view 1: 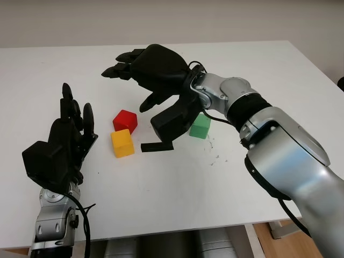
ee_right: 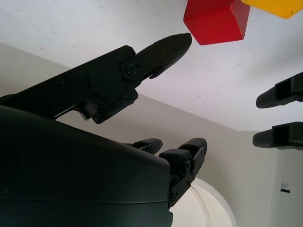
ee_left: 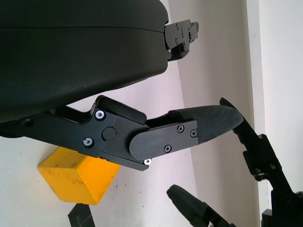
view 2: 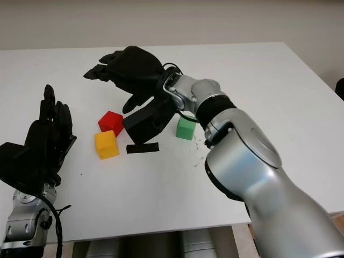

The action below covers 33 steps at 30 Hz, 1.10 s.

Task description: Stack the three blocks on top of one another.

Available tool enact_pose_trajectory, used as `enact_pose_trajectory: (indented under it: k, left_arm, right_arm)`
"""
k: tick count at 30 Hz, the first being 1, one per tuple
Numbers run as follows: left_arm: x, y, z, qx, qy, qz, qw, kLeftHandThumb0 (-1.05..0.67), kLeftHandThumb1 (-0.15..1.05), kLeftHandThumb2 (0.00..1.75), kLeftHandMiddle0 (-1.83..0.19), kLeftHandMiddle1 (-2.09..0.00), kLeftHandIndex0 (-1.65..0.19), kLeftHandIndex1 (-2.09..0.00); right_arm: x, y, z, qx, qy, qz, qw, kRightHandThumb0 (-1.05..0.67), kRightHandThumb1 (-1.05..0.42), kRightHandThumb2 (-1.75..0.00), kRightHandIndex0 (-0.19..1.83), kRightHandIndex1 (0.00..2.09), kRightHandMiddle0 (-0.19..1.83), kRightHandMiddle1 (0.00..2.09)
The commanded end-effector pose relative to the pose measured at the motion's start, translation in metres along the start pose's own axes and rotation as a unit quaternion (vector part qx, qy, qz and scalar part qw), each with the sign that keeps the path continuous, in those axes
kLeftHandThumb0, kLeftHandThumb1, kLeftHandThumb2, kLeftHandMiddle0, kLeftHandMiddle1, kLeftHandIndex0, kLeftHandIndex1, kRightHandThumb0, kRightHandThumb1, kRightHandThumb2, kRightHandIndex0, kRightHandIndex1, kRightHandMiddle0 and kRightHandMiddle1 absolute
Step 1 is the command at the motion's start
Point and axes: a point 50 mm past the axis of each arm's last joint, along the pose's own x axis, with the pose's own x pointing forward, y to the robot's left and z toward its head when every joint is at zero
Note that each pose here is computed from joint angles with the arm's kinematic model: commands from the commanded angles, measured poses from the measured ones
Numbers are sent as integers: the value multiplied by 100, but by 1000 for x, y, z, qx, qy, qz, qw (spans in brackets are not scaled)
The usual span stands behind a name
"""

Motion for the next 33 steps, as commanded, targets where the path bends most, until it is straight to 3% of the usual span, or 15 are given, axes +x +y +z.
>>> enact_pose_trajectory:
  k: [1, 18, 33]
  left_arm:
    - [3, -3, 7, -4, -15, 0, 1000, -76, 105, 65, 19, 0, 19, 0]
    - [-3, -4, 5, -7, -13, 4, 1000, -74, 105, 65, 19, 0, 19, 0]
    - [-6, -6, 2, -9, -8, 1, 1000, -73, 105, 65, 19, 0, 19, 0]
  right_arm:
    - [5, -6, 3, -14, -5, -8, 1000, -55, -85, -6, 37, 7, 34, 21]
    - [8, 25, 17, -56, -6, 86, 995, -57, -86, -6, 28, 2, 32, 14]
    - [3, 47, 24, -60, 4, 113, 992, -51, -86, -5, 26, 4, 37, 12]
